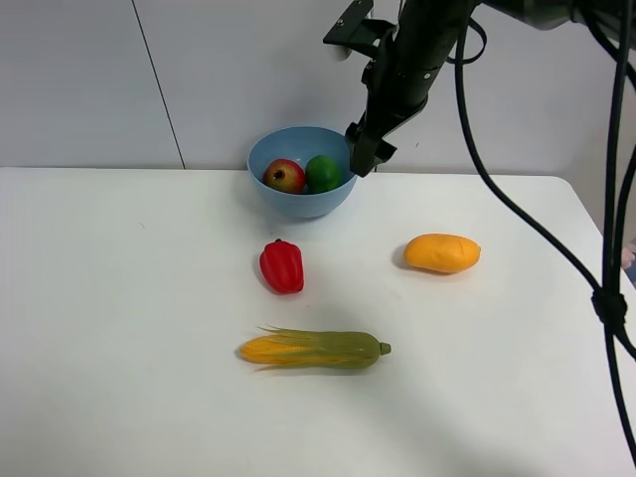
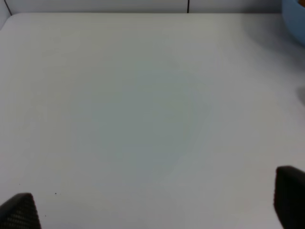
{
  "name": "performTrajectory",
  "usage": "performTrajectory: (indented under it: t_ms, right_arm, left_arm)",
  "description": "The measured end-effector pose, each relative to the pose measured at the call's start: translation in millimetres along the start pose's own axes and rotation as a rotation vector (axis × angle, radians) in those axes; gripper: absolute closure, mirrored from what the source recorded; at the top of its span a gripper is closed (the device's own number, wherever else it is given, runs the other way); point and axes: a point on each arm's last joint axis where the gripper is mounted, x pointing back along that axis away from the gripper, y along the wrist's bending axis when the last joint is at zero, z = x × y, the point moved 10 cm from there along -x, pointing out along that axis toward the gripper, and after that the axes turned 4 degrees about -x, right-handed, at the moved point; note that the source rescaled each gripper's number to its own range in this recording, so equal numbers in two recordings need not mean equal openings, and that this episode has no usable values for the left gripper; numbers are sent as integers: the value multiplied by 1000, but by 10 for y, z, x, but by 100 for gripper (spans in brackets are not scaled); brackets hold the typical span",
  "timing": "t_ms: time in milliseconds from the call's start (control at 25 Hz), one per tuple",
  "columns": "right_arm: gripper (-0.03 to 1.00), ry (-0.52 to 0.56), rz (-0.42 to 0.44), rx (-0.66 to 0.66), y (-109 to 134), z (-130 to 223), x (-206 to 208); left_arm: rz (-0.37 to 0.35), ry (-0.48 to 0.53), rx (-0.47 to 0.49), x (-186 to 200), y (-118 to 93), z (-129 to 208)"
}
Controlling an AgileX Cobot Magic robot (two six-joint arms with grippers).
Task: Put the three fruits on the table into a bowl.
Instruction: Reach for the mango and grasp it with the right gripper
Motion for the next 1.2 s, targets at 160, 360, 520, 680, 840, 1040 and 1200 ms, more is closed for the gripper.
performTrajectory:
  t_ms: [160, 360, 520, 680, 840, 1040, 1200]
  right_arm:
    - [-2, 49, 14, 34, 47, 195, 71]
    - [-2, 160, -24, 136, 270, 688, 90]
    - [-2, 228, -62, 151, 365, 1123, 89]
    - [-2, 276, -66, 118, 291, 1443, -42]
    - [-2, 311, -53, 136, 196, 1554, -178]
    - [-2, 346, -93, 159, 199, 1618, -453]
    - [-2, 350, -81, 188, 139, 1626, -710]
  left_arm:
    - [0, 0, -1, 0, 0, 0]
    - [0, 0, -1, 0, 0, 0]
    - [0, 0, -1, 0, 0, 0]
    - [0, 0, -1, 0, 0, 0]
    - [0, 0, -1, 0, 0, 0]
    - [0, 0, -1, 0, 0, 0]
    - [0, 0, -1, 0, 0, 0]
